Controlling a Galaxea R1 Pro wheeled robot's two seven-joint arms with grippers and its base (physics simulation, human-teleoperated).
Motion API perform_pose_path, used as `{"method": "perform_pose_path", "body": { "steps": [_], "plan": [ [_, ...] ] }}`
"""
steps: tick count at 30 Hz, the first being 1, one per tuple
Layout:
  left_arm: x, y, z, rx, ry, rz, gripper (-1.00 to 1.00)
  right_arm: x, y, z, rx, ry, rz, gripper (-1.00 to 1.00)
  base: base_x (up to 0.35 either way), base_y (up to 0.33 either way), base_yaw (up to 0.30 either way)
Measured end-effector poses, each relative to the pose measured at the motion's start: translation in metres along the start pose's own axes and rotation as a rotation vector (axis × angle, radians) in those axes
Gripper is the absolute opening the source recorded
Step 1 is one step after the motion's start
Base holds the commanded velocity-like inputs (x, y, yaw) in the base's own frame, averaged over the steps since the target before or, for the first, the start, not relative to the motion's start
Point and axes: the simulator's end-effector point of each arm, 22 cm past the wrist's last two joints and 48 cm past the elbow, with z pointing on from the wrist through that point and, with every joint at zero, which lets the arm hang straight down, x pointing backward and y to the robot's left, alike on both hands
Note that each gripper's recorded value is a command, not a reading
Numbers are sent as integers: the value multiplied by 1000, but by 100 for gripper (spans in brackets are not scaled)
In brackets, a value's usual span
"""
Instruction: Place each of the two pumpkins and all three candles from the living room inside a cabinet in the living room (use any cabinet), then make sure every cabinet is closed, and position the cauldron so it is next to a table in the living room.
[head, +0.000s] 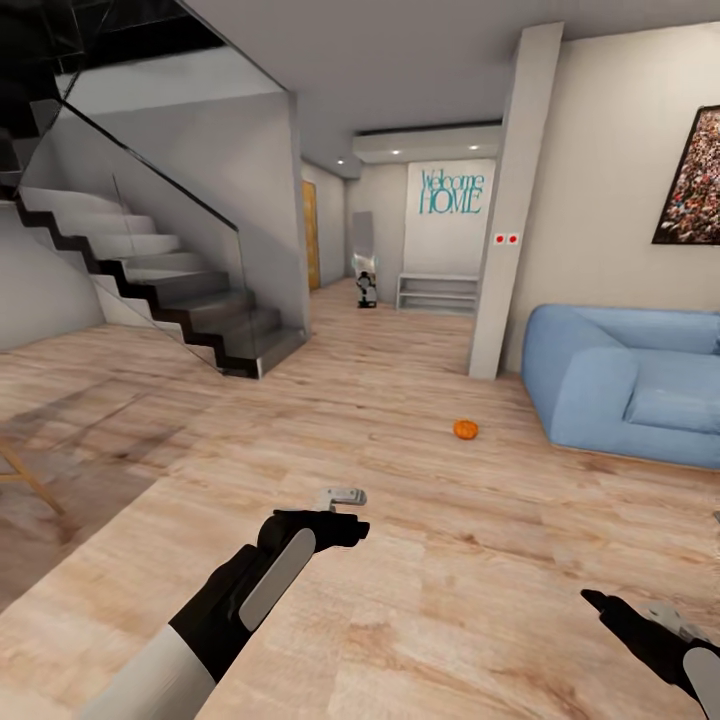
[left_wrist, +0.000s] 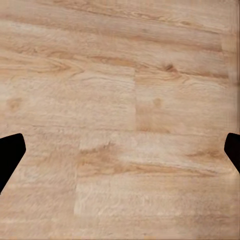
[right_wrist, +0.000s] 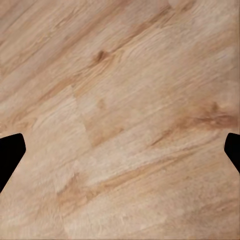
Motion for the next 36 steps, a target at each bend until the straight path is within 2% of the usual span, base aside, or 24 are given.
{"method": "perform_pose_path", "body": {
  "steps": [8, 10, 12, 16, 25, 36],
  "plan": [
    [-1, 0, -2, 0, -3, 1, 100, -2, 9, -1, -34, -5, -6, 100, 321, 0, -101],
    [-1, -4, -1, 17, -2, 2, 100, -2, 12, -2, -42, -4, -11, 100, 334, 0, -12],
    [0, -17, -1, 78, 2, 3, 100, 0, 16, -1, -49, 2, -35, 100, 336, 0, -4],
    [2, -21, -1, 102, 6, 4, 100, 2, 20, -1, -47, 2, -69, 100, 336, 0, -2],
    [13, -17, 5, 98, 36, -3, 100, 7, 28, 0, -55, 8, -99, 100, 337, 0, 0],
    [14, -17, 5, 98, 39, -3, 100, 23, 42, 3, -74, 39, -149, 100, 337, 0, 0]
  ]
}}
